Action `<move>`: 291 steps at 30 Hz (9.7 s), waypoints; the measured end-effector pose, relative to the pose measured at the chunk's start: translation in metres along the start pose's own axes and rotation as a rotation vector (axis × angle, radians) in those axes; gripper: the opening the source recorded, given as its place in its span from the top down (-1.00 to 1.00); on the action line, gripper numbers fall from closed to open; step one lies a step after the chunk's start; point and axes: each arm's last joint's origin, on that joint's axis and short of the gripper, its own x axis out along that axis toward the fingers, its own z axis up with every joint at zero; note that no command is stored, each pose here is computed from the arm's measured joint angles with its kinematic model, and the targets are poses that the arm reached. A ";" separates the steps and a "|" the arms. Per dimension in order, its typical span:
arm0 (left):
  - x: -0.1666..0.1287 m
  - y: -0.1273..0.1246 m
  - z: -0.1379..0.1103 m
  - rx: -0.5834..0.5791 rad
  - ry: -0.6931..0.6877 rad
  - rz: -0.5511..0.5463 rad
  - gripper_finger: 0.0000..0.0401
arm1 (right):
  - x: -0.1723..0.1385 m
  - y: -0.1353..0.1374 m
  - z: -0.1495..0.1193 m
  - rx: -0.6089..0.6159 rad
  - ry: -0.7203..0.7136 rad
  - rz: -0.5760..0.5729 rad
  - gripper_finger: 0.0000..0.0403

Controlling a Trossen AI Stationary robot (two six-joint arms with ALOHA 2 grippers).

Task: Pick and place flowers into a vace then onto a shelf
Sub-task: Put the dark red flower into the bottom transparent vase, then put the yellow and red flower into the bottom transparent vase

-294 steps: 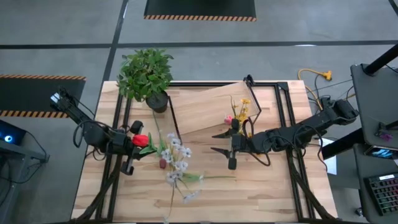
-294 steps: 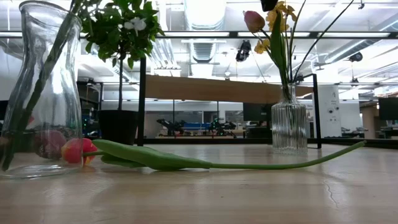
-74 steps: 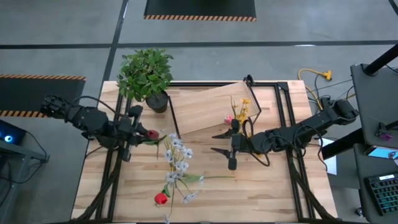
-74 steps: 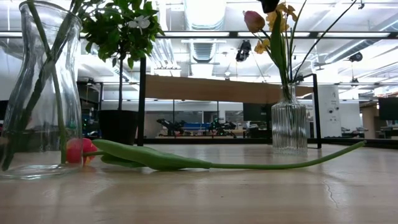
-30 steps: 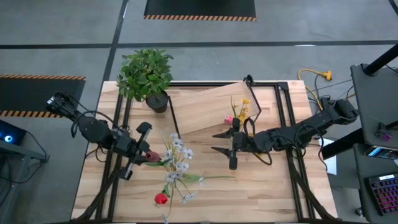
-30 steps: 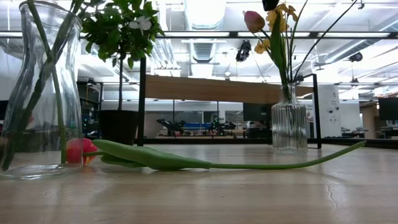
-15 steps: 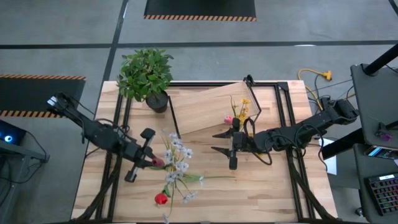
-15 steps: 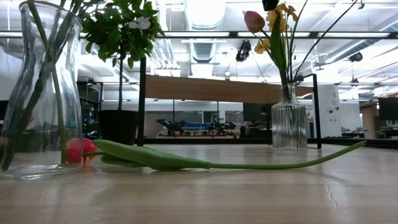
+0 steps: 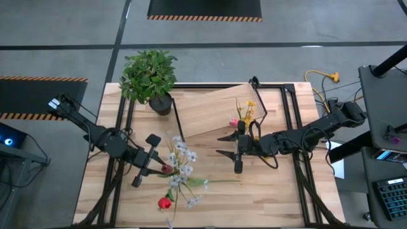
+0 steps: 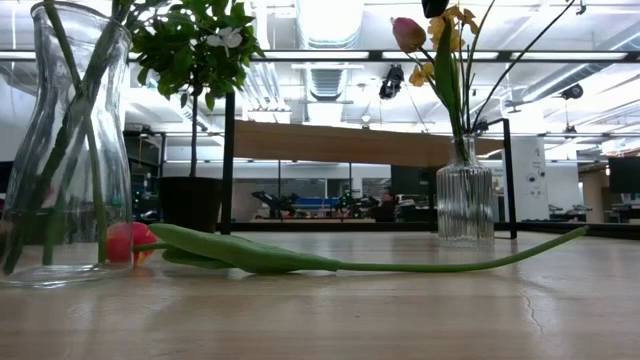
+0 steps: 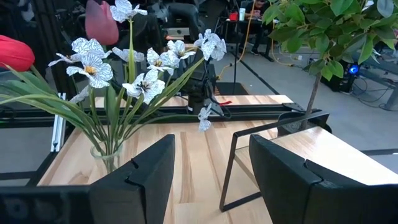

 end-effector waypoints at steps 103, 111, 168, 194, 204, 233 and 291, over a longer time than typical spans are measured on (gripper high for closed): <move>-0.086 0.044 -0.133 -0.067 -0.294 0.554 1.00 | 0.121 0.106 -0.138 -0.240 0.592 0.209 0.21; -0.085 0.044 -0.134 -0.069 -0.283 0.552 1.00 | 0.146 0.101 -0.162 -0.235 0.633 0.169 0.19; -0.084 0.044 -0.134 -0.056 -0.270 0.553 1.00 | -0.046 0.059 -0.033 -0.173 -0.267 0.280 0.94; -0.084 0.044 -0.135 -0.057 -0.270 0.553 1.00 | 0.047 0.132 0.003 -0.063 -0.683 0.129 0.94; -0.084 0.044 -0.135 -0.066 -0.266 0.551 1.00 | 0.092 0.168 -0.020 -0.037 -0.783 0.099 0.94; -0.082 0.044 -0.141 -0.063 -0.249 0.549 1.00 | 0.156 0.137 -0.035 -0.065 -0.945 0.188 0.94; -0.082 0.044 -0.141 -0.062 -0.246 0.549 1.00 | 0.209 0.115 -0.040 0.010 -0.791 0.506 0.94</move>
